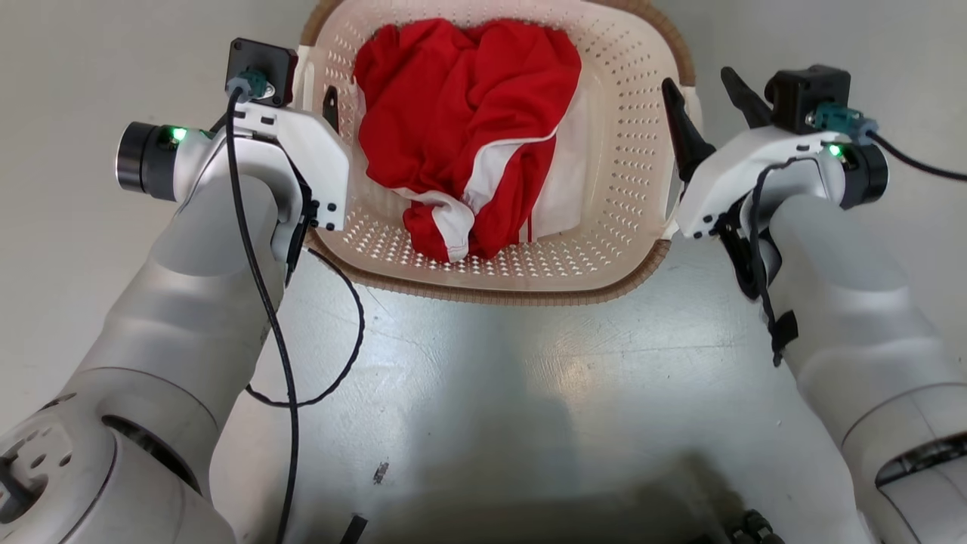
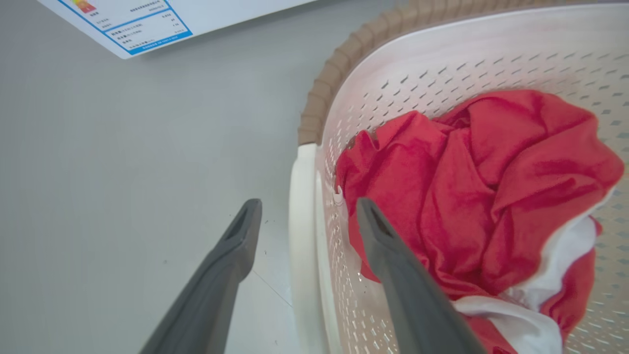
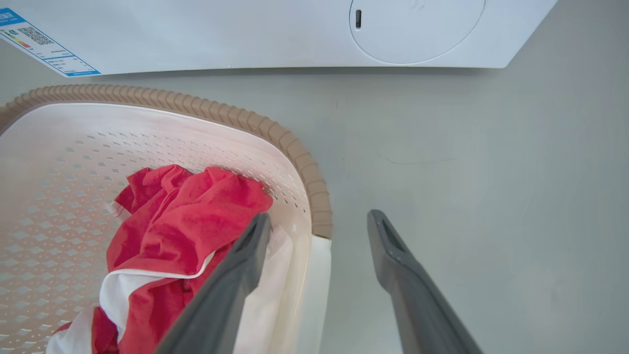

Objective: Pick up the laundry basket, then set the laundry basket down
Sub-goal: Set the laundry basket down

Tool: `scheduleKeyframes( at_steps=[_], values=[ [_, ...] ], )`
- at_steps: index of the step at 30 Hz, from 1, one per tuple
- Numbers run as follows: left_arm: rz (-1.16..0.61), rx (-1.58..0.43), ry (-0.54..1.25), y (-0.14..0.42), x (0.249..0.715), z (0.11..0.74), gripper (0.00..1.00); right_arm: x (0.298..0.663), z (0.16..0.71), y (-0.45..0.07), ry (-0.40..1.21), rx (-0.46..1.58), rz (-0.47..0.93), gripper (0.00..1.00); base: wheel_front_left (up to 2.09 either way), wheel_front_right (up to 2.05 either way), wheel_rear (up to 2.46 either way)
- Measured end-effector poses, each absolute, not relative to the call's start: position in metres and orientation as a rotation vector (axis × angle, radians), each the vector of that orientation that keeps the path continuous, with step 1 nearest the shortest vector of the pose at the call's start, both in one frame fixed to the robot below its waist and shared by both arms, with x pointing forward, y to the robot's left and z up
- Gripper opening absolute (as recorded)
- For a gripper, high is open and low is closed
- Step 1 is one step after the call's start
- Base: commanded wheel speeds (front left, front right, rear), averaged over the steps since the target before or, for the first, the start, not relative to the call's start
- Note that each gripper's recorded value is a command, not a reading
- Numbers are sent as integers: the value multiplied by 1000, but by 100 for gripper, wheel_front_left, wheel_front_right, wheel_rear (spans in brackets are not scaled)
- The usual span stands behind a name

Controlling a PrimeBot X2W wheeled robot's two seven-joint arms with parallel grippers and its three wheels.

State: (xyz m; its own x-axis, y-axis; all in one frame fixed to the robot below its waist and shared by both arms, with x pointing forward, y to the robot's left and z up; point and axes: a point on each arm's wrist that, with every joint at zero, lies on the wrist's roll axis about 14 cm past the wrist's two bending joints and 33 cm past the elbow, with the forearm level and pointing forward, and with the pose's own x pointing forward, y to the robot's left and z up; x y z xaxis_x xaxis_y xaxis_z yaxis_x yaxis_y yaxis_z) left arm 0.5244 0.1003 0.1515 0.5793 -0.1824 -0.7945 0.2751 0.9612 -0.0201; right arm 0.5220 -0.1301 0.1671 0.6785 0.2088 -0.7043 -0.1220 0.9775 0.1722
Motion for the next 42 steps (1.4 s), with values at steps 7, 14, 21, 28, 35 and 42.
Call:
scheduleKeyframes(
  at_steps=[7,14,21,28,35,42],
  values=[
    [-239,85,893,104,520,171,100,512,185,-140,772,104,160,100,0,0,0],
    [-208,35,815,102,512,213,100,499,220,-149,725,94,133,100,0,0,0],
    [-204,-51,641,95,512,293,100,490,288,-150,569,76,134,100,0,0,0],
    [-164,-92,488,110,486,355,100,471,355,-149,400,55,145,100,0,0,0],
    [-113,-149,398,124,466,386,100,466,399,-152,276,53,135,100,0,0,0],
    [-73,-165,326,141,440,406,100,445,424,-161,206,53,109,100,0,0,0]
  ],
)
